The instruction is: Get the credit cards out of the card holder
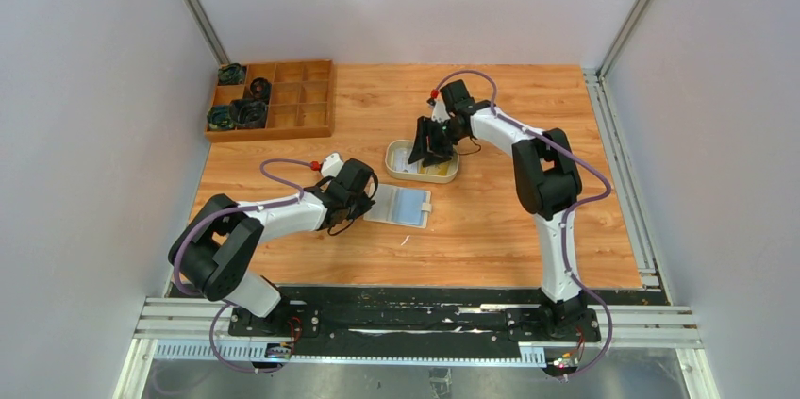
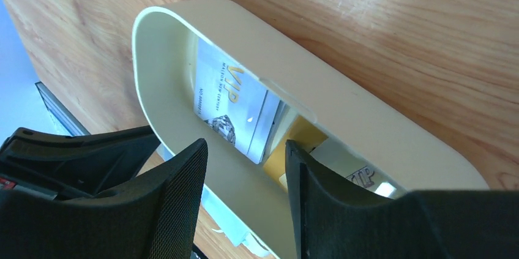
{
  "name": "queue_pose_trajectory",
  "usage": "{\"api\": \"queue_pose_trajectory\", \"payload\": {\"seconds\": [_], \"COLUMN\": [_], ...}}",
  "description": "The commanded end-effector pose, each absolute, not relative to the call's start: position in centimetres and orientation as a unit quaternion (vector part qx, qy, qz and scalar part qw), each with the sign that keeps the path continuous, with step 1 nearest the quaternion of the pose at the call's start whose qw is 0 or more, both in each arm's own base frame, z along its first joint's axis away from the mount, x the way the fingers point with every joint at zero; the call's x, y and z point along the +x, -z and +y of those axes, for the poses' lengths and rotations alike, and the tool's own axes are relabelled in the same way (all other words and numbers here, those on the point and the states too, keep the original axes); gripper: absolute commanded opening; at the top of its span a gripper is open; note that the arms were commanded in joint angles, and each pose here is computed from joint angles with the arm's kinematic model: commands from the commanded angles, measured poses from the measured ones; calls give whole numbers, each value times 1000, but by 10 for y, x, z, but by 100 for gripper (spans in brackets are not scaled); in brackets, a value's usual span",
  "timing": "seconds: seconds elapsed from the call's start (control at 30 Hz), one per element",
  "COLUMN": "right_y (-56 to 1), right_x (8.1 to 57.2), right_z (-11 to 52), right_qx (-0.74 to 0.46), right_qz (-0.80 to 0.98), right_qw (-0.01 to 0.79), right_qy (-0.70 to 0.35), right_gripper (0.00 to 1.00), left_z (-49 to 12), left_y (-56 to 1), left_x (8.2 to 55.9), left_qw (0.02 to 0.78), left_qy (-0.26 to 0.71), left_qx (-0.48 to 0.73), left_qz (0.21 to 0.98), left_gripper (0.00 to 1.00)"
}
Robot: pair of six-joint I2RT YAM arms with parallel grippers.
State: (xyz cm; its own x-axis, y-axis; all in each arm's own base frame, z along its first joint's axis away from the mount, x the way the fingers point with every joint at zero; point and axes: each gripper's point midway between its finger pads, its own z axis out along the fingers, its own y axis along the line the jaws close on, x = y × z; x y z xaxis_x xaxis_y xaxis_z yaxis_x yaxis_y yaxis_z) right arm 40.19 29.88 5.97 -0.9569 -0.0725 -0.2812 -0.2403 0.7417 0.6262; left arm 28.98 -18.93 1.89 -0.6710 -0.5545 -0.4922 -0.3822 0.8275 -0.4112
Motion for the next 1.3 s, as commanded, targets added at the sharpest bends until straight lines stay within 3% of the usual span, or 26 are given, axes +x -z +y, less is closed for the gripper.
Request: {"api": "queue_pose_trajectory", "payload": {"seconds": [0.0, 1.27], "right_y": [-43, -35], "right_x": [397, 407], "right_z": [300, 288], "right_qx": [-91, -105], "right_qz": [936, 963], "right_qw": [105, 141], "right_qy": [-324, -203], "right_gripper": [54, 54], "left_z": [-170, -172], "left_y": [14, 4], "left_x": [260, 262], "left_qw": [260, 267], "left_qy": [80, 89], "left_qx": [-243, -239], "left_qz": [931, 929], "left_gripper": [0, 0]}}
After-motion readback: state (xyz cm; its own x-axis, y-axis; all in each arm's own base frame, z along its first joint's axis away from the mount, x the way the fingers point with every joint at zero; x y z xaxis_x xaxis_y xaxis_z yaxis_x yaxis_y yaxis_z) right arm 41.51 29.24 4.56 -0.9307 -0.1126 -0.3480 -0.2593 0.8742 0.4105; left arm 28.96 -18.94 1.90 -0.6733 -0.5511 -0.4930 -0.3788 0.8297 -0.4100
